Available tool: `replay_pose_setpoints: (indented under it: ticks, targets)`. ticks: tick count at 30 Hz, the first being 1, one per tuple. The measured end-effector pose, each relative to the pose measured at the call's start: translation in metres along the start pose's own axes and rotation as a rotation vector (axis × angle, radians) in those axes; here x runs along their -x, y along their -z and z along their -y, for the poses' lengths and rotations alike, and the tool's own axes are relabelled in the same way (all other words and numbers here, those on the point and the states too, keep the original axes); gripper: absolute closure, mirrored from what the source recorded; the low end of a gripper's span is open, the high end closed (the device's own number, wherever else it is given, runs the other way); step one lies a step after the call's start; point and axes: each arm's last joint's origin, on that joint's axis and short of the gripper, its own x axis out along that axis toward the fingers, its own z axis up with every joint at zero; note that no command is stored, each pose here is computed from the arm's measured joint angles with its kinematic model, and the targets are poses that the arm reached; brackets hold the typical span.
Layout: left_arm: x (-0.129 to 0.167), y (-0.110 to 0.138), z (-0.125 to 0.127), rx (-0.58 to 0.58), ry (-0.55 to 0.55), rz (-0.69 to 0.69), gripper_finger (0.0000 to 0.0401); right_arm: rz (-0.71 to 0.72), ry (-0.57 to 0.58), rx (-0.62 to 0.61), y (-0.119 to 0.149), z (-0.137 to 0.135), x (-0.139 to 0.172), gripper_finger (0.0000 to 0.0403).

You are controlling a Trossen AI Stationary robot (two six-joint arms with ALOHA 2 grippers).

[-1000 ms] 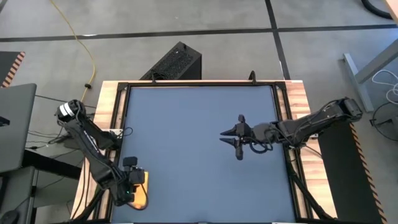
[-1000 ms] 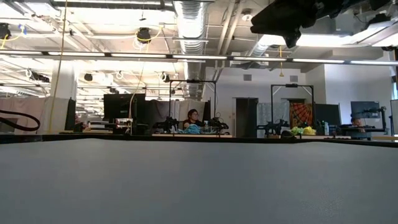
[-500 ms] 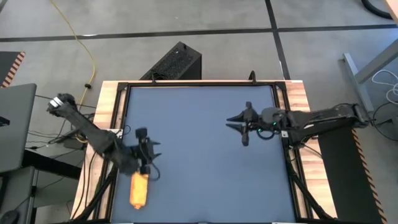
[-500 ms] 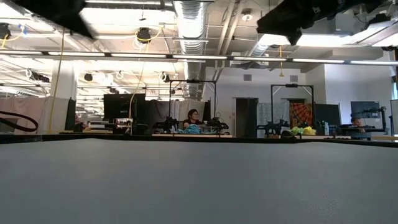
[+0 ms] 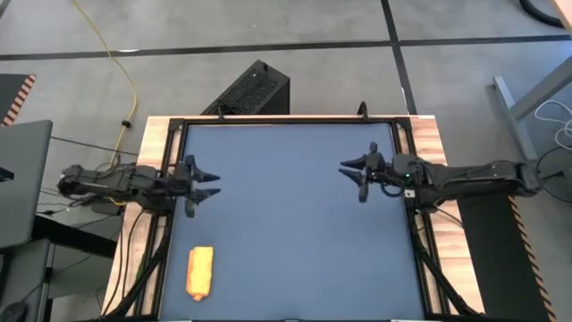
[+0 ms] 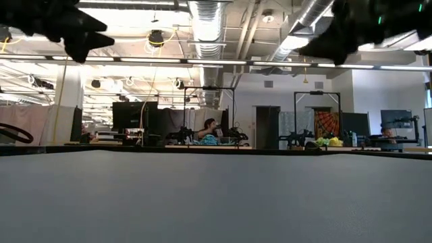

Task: Roll towel
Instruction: Return to Home Position

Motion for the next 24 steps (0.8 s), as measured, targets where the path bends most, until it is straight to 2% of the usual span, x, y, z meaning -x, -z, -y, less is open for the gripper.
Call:
replay_pose_setpoints:
  ticks: [5,9,13,17,24]
  targets:
    - [0.012,0.02,-0.01,0.072,-0.009,0.077,0.0221,0.043,0.059,-0.081,0.037,0.015,-0.002,0.0273]
    - [0.012,0.039,-0.013,0.101,-0.011,0.095,0.0221,0.024,0.03,-0.147,0.051,0.025,0.0,0.0273]
    - [0.006,0.054,-0.014,0.097,-0.016,0.067,0.0221,0.002,-0.004,-0.19,0.059,0.032,0.003,0.0273]
    - [0.001,0.067,-0.014,0.101,-0.013,0.076,0.0221,-0.004,-0.002,-0.18,0.065,0.034,0.004,0.0273]
    - [-0.001,0.068,-0.013,0.02,0.001,0.074,0.0221,-0.012,0.004,-0.184,0.067,0.034,0.003,0.0275]
